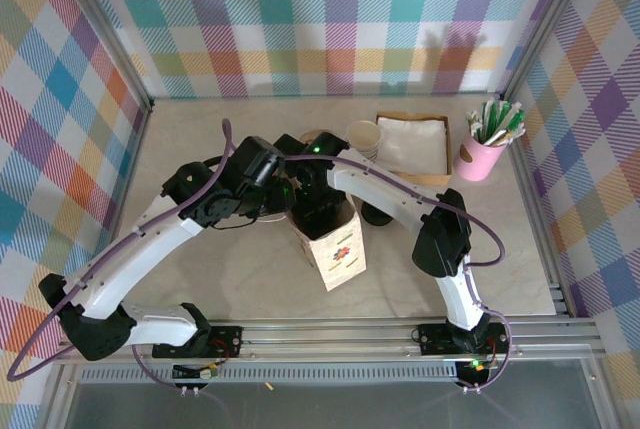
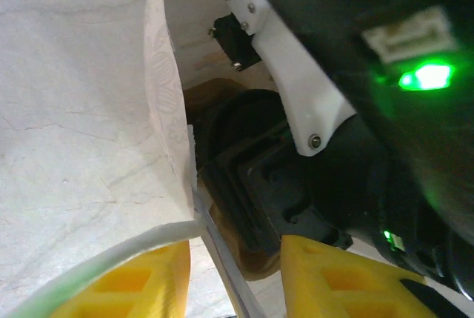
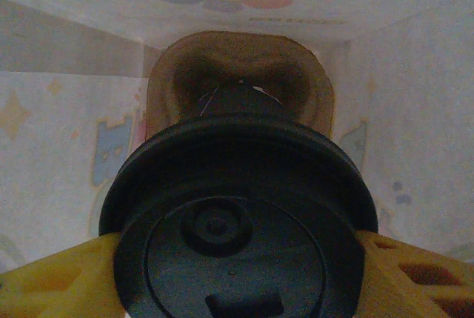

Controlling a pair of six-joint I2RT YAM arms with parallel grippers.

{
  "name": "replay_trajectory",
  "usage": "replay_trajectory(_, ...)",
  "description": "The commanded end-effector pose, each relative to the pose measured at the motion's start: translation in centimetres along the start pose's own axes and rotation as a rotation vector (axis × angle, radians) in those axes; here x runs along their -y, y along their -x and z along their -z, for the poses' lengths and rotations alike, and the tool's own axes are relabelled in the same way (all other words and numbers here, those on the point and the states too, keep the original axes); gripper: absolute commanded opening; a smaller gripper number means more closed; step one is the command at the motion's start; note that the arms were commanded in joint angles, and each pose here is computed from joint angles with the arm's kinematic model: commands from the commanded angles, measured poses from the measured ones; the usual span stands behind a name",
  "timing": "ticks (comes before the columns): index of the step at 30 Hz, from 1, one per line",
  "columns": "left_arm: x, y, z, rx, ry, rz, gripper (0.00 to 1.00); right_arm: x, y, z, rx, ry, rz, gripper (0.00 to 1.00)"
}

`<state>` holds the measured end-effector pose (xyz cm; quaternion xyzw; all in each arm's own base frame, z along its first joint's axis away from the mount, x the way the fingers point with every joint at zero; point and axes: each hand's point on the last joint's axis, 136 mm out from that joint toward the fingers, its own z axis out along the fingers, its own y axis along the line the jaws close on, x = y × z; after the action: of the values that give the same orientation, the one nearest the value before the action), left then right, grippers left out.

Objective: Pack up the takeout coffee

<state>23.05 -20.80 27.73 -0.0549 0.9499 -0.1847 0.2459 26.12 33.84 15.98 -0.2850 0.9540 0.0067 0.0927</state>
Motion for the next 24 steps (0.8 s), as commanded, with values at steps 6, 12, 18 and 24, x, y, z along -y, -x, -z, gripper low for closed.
replay_trajectory(6,0.5,-1.3,-1.1,-0.061,-0.016,0.034,0.24,0.3,-0.8,1.3,0.008,-0.002,-0.002,0.32)
replay_trajectory(12,-0.1,-2.0,-1.9,-0.097,0.027,0.051,0.35,0.2,-0.6,1.8,0.016,0.011,-0.011,0.32)
replay_trajectory(18,0.1,-2.5,-2.8,-0.139,0.041,0.045,0.29,0.3,-1.0,2.2,0.013,0.014,-0.013,0.32)
replay_trajectory(24,-0.2,-2.9,-3.0,-0.152,0.055,0.048,0.18,0.3,-1.0,2.6,0.022,0.020,-0.020,0.32)
